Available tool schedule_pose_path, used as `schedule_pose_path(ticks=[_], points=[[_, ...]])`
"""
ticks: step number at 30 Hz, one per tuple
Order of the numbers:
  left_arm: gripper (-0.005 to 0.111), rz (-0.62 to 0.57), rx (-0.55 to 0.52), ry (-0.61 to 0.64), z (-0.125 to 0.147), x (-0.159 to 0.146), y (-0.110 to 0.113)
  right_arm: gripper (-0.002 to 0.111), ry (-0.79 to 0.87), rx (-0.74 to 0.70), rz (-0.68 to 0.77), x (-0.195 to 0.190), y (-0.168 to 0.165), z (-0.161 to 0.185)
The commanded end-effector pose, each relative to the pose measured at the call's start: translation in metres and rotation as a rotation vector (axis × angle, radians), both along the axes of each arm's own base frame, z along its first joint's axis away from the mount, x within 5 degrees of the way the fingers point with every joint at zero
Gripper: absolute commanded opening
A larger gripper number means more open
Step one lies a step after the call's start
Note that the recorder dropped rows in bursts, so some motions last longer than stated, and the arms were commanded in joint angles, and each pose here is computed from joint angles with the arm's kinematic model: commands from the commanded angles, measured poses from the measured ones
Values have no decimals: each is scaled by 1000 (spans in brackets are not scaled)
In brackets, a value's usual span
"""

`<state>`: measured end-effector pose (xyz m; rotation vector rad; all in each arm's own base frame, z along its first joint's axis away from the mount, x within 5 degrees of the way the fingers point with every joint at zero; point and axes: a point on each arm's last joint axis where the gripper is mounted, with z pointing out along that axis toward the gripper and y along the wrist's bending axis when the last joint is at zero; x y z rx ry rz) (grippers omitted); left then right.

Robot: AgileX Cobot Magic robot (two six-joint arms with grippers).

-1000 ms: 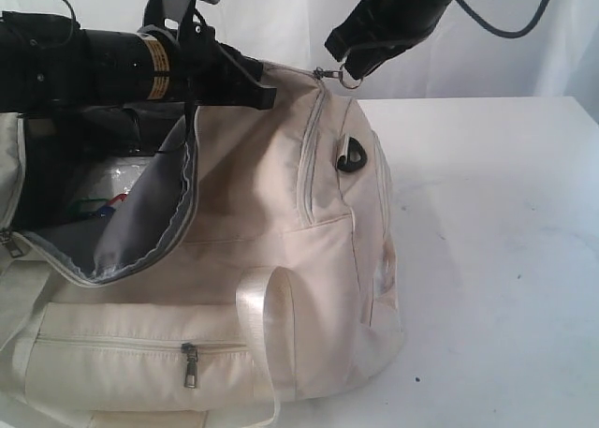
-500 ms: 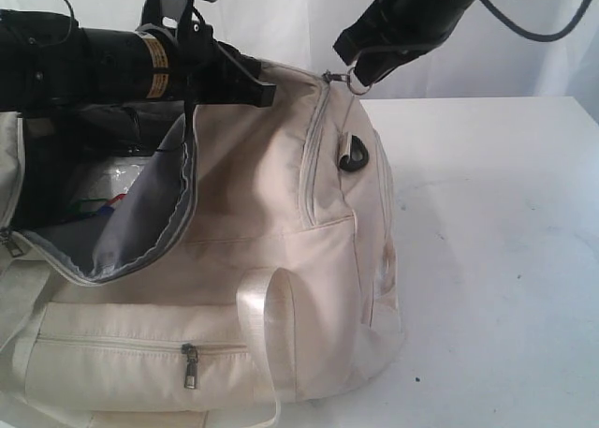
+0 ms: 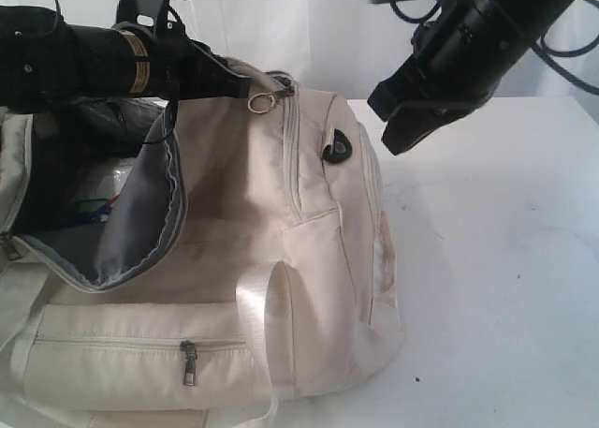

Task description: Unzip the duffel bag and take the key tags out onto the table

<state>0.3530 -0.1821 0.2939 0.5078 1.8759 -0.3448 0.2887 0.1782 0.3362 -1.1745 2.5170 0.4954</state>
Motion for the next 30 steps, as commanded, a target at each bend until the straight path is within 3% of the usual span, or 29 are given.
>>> schedule_pose_path(ticks=[1,3,6,9,11,13,17,24,30], points=[[0,13,-9,-7,5,-1,2,0,17,68,83,-7,3,-2],[0,0,-14,-12,6,-2,1,0,15,99,99,-8,6,-1],[0,-28,-30,-19,7,-3,-1,2,-157,216,72,7,15,6],[0,-30,-30,-20,7,-3,-1,23,-276,314,250,10,28,8],[0,-34,-32,-21,7,-3,-2,46,-422,268,436,8,38,5],[0,-38,-27,-25,7,-3,-2,57,-565,219,549,6,48,4],[0,-93,33,-65,8,-4,-4,55,-743,32,776,7,69,-13],[0,-135,65,-89,8,-5,-6,51,-911,-109,787,33,82,-38],[0,-136,67,-89,8,-5,-6,47,-904,-124,827,36,88,-50]])
